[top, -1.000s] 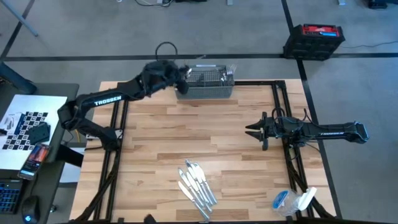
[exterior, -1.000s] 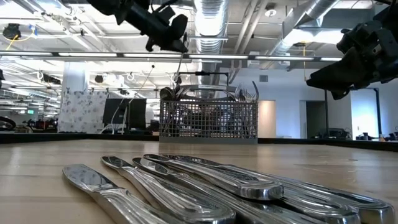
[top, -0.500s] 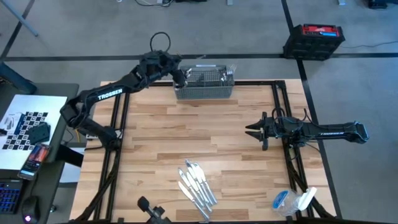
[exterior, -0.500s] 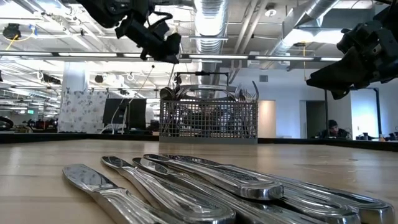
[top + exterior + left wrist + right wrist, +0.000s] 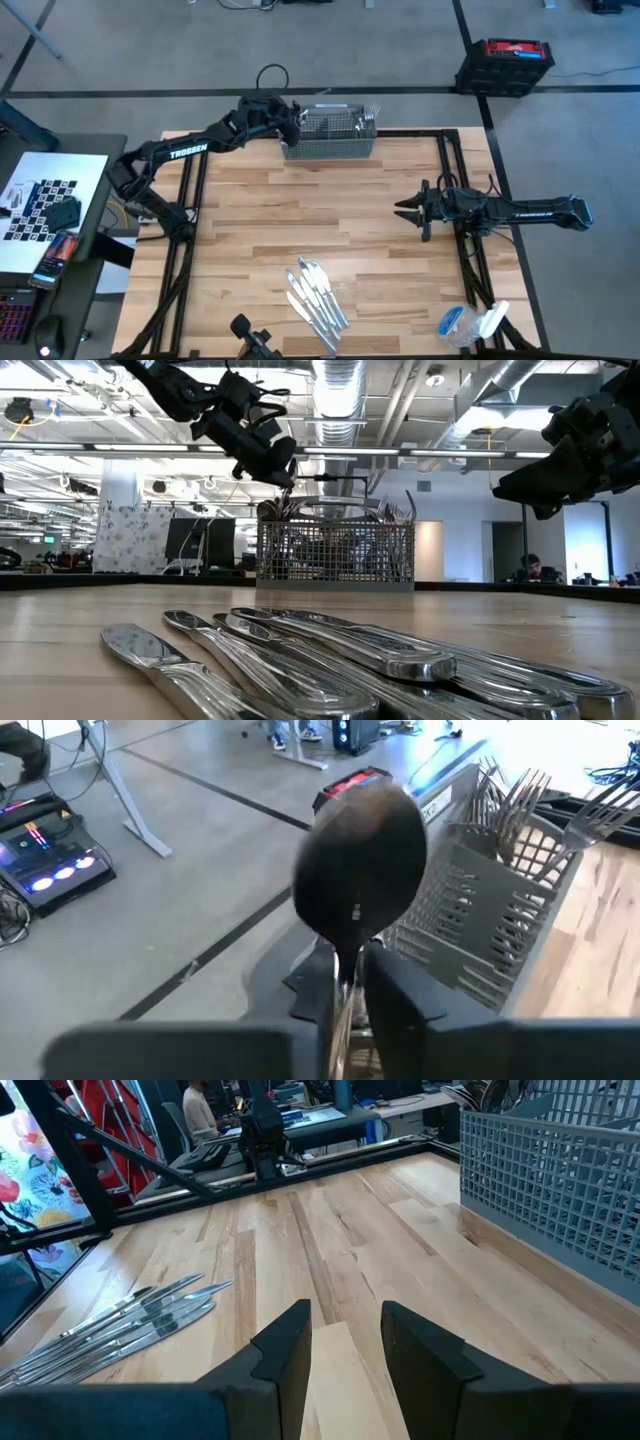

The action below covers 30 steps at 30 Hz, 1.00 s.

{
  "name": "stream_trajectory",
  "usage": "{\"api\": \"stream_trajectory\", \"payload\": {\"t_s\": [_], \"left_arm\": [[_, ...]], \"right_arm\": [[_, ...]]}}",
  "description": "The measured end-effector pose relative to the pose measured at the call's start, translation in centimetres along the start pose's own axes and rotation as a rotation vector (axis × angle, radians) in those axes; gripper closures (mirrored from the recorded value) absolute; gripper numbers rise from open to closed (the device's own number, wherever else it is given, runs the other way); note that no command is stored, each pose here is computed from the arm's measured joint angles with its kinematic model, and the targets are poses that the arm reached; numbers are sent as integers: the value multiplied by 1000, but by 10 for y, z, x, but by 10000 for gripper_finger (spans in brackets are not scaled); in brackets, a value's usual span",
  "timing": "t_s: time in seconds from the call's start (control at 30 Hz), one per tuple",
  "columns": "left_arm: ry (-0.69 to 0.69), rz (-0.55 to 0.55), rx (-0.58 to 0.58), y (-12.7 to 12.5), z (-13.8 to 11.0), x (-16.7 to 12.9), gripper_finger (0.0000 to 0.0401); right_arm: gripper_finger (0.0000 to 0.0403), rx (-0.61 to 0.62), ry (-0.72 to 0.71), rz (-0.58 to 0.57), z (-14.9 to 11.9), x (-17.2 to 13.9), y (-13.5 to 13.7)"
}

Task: Sort silverware
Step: Put the silver spoon into the gray organizer, then put the silver table knife into the gray organizer

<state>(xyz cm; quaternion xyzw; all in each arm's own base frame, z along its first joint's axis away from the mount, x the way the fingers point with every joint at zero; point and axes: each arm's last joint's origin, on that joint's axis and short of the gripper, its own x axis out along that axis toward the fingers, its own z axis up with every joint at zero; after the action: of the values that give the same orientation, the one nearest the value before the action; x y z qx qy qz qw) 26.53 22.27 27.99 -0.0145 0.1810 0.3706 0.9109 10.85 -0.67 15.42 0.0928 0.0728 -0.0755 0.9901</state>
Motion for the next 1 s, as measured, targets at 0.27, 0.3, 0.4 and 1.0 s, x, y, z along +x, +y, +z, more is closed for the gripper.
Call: {"api": "stream_trajectory", "payload": {"t_s": [0.27,0.3,0.4,1.0], "left_arm": [[73,-2,60,3,16,-37,268],[94,0,46,4,16,-44,263],[156,-4,-36,4,16,-62,256],[389,-195,42,-55,-3,-89,263]], "right_arm": [[290,0,0,0,0,0,0],[290,0,1,0,0,0,0],[290,0,0,0,0,0,0],[290,0,-1,0,0,0,0]]}}
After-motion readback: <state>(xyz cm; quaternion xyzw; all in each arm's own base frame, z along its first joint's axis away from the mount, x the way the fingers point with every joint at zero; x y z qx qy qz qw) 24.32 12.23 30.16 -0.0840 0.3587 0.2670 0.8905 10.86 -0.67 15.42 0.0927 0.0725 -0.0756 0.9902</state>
